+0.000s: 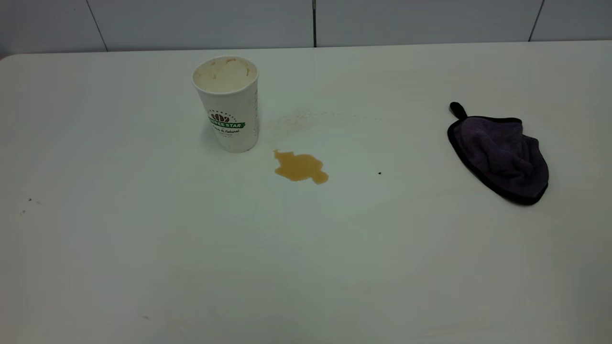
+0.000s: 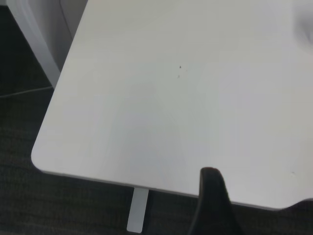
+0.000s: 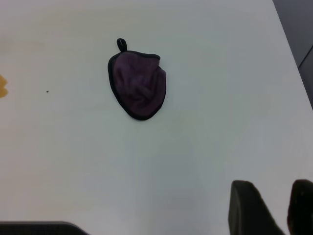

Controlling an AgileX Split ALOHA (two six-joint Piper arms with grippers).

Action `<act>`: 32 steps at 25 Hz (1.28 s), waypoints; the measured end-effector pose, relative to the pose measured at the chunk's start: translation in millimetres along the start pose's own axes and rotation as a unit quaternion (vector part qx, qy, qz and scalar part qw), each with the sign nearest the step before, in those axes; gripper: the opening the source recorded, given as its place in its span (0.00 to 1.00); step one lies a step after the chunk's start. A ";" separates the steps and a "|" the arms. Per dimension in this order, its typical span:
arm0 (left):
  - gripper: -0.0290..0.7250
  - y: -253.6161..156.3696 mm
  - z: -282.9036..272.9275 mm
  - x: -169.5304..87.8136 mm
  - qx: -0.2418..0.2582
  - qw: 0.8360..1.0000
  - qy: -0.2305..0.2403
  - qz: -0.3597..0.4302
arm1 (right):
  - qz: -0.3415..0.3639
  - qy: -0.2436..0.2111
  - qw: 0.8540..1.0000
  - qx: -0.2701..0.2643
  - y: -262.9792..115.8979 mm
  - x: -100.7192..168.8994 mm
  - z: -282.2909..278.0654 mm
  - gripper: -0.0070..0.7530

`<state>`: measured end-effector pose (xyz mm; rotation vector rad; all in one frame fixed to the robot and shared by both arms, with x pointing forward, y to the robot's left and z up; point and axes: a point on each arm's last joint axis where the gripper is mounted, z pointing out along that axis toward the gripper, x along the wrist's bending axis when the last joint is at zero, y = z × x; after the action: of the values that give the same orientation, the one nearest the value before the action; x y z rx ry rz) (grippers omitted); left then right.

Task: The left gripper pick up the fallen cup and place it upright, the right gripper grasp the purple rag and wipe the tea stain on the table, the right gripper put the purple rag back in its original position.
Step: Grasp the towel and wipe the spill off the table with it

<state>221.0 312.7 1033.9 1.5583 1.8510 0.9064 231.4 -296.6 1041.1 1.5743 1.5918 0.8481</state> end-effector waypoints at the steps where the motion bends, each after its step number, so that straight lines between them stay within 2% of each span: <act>1: 0.76 -0.3 0.1 -0.8 0.001 1.000 -0.005 0.005 | 0.000 0.000 1.000 0.000 0.0 0.0 0.0 0.32; 6: 0.76 -0.9 0.3 -4.2 0.002 0.999 -0.023 0.033 | 0.000 0.000 1.000 0.000 0.0 0.0 0.0 0.32; 23: 0.76 -0.9 0.3 -4.2 0.002 0.999 -0.023 0.039 | -0.001 0.000 1.000 0.000 0.0 0.0 0.0 0.32; 28: 0.76 -0.9 0.3 -4.4 0.002 0.999 -0.024 0.039 | -0.023 -0.029 0.999 0.002 -0.4 -5.3 -0.1 0.32; 32: 0.76 -0.9 0.3 -4.4 0.002 0.999 -0.024 0.039 | -0.024 -0.031 0.999 0.003 -0.4 -5.6 -0.1 0.32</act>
<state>221.5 308.3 1033.0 1.6499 1.7716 0.8913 231.1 -302.2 1041.1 1.5452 1.5827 0.7639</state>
